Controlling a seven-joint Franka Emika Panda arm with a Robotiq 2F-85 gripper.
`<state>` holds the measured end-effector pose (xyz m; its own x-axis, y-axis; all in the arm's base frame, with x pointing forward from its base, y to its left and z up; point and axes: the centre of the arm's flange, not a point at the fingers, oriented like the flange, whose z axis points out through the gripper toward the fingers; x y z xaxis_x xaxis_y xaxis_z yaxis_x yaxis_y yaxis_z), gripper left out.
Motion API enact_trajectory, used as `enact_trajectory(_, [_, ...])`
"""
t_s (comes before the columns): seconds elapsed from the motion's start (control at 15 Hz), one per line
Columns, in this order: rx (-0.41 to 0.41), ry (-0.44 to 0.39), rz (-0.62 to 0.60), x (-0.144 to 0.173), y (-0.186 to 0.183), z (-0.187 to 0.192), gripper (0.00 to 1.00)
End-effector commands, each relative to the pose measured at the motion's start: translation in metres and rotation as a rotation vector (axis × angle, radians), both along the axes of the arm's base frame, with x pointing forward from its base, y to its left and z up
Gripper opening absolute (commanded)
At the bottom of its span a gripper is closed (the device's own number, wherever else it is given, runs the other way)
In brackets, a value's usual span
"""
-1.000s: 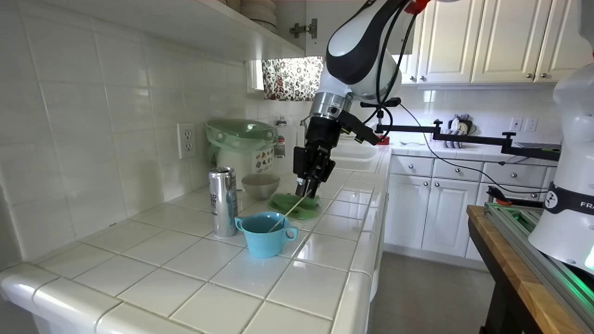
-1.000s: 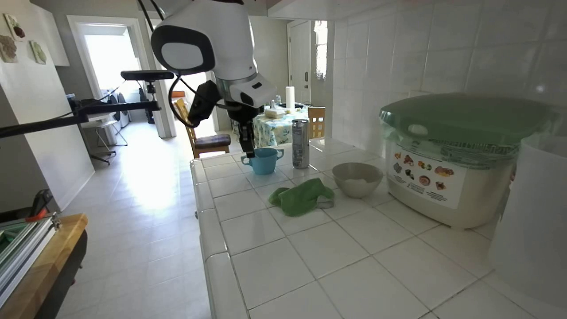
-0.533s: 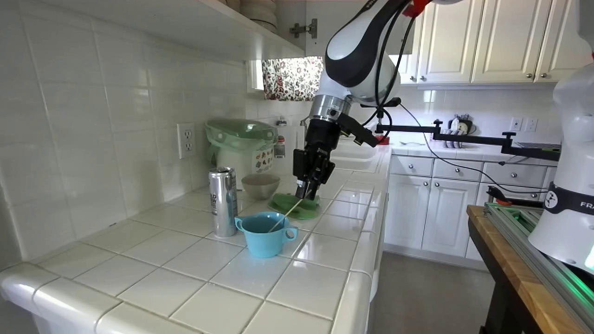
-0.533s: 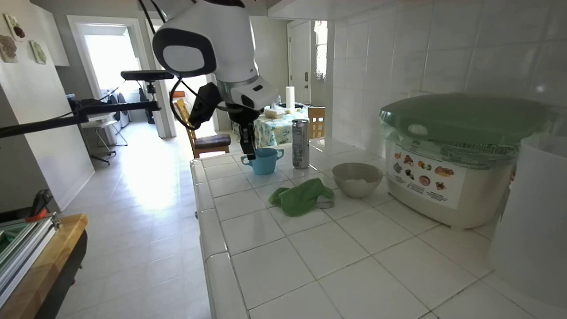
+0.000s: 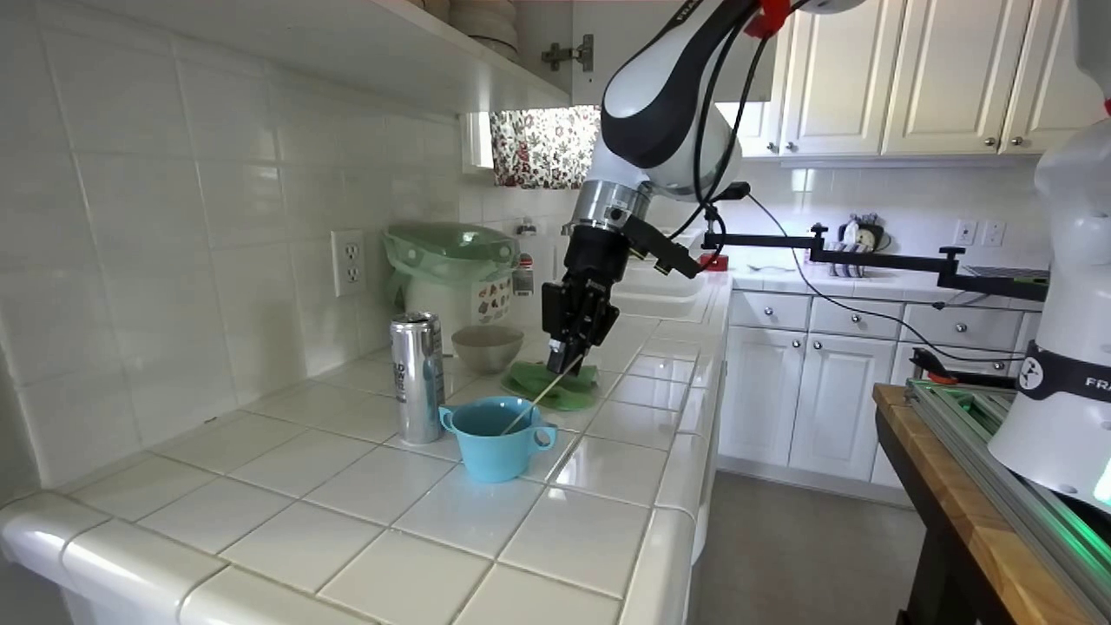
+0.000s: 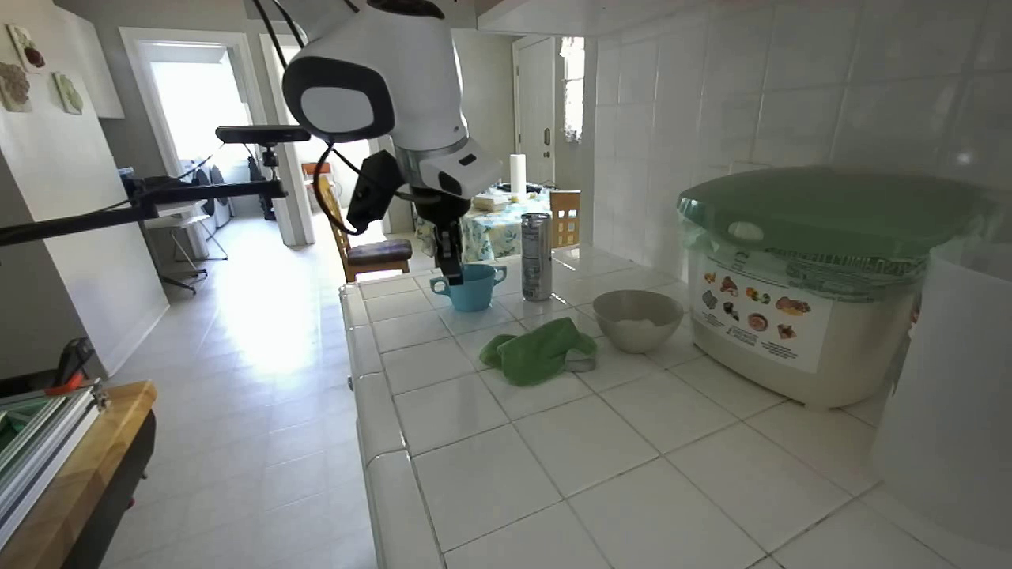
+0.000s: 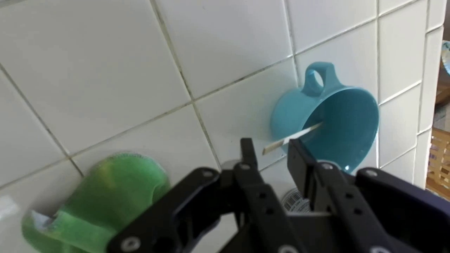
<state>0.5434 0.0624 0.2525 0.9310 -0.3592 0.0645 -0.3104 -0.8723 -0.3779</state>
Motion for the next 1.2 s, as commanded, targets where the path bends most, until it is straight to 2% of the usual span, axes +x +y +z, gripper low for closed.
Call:
enact_trajectory(0.0, [-0.011, -0.009, 0.003, 0.006, 0.003, 0.003, 0.33])
enact_trajectory(0.8, [-0.004, -0.008, 0.014, 0.002, 0.012, 0.005, 0.31])
enact_trajectory(0.87, [-0.004, -0.008, 0.015, 0.002, 0.013, 0.005, 0.24])
enact_trajectory(0.93, [-0.004, -0.007, 0.015, 0.002, 0.013, 0.005, 0.23])
enact_trajectory(1.0, [-0.005, -0.005, 0.016, 0.001, 0.014, 0.005, 0.48])
enact_trajectory(1.07, [-0.004, -0.003, 0.015, 0.001, 0.014, 0.004, 0.46])
enact_trajectory(1.13, [-0.003, -0.001, 0.014, 0.001, 0.014, 0.004, 0.48])
